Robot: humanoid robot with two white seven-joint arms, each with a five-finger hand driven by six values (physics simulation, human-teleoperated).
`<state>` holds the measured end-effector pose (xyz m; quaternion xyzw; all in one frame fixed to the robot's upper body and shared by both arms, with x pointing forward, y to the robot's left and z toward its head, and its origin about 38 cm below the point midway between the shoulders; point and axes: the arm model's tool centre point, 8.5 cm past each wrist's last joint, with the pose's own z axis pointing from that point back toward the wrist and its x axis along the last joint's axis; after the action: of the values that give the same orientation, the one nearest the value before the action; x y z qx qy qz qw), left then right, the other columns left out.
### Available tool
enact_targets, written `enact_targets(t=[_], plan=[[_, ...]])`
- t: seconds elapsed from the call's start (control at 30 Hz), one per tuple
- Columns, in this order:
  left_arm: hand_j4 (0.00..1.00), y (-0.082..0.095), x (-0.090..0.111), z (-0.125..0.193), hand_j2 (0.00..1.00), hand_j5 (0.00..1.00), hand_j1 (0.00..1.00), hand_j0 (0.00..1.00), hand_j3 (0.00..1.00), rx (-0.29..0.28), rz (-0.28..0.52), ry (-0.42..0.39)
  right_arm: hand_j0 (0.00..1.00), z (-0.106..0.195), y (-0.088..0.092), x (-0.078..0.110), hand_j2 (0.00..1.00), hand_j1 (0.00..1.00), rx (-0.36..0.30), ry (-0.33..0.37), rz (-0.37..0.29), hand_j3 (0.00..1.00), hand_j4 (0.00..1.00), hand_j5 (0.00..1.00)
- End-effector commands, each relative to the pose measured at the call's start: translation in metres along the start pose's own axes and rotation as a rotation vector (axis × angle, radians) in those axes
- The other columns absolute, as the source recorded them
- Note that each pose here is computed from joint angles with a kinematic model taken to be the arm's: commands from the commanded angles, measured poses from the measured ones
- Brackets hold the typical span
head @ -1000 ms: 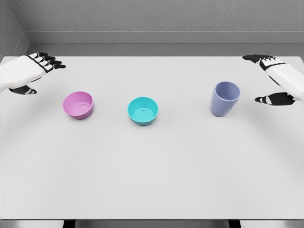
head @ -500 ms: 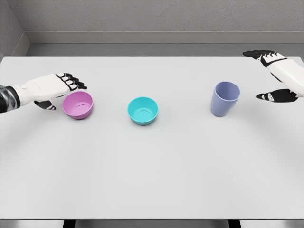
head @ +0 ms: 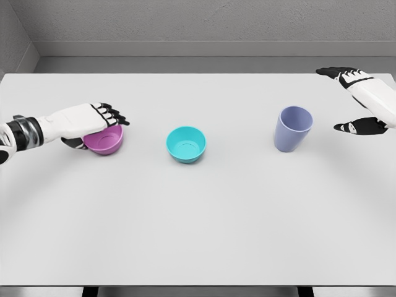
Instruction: Stacking bowl and cup with both arms
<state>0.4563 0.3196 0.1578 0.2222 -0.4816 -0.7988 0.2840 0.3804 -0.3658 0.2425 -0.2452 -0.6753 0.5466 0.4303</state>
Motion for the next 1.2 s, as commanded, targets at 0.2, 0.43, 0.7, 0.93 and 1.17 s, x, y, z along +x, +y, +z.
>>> enact_targets(t=[0.2,0.43,0.7,0.93,1.17], plan=[[1.00,0.0025,0.0067,-0.0026,1.00,1.00,1.00,1.00,1.00,0.005,-0.006,-0.021,1.00,0.0002,-0.0009,-0.0001,1.00,1.00,-0.002,0.001,-0.001,1.00,1.00,1.00],[1.00,0.0050,0.0087,-0.0032,1.00,1.00,1.00,1.00,1.00,0.013,-0.009,-0.028,1.00,0.0001,0.0005,0.0005,1.00,1.00,0.000,-0.001,-0.003,1.00,1.00,1.00],[1.00,0.0068,0.0099,-0.0031,1.00,1.00,1.00,1.00,1.00,0.017,-0.013,-0.032,1.00,0.0001,0.0005,0.0005,1.00,1.00,0.000,-0.001,-0.003,1.00,1.00,1.00],[0.82,0.0063,0.0095,-0.0020,0.82,0.82,0.82,0.82,0.82,0.018,-0.007,-0.032,1.00,0.0001,0.0011,0.0006,1.00,1.00,0.002,-0.001,-0.004,1.00,1.00,1.00],[0.69,0.0061,0.0091,-0.0014,0.69,0.69,0.69,0.69,0.69,0.017,-0.008,-0.030,1.00,0.0002,0.0011,0.0000,1.00,1.00,0.002,0.000,-0.004,1.00,1.00,1.00]])
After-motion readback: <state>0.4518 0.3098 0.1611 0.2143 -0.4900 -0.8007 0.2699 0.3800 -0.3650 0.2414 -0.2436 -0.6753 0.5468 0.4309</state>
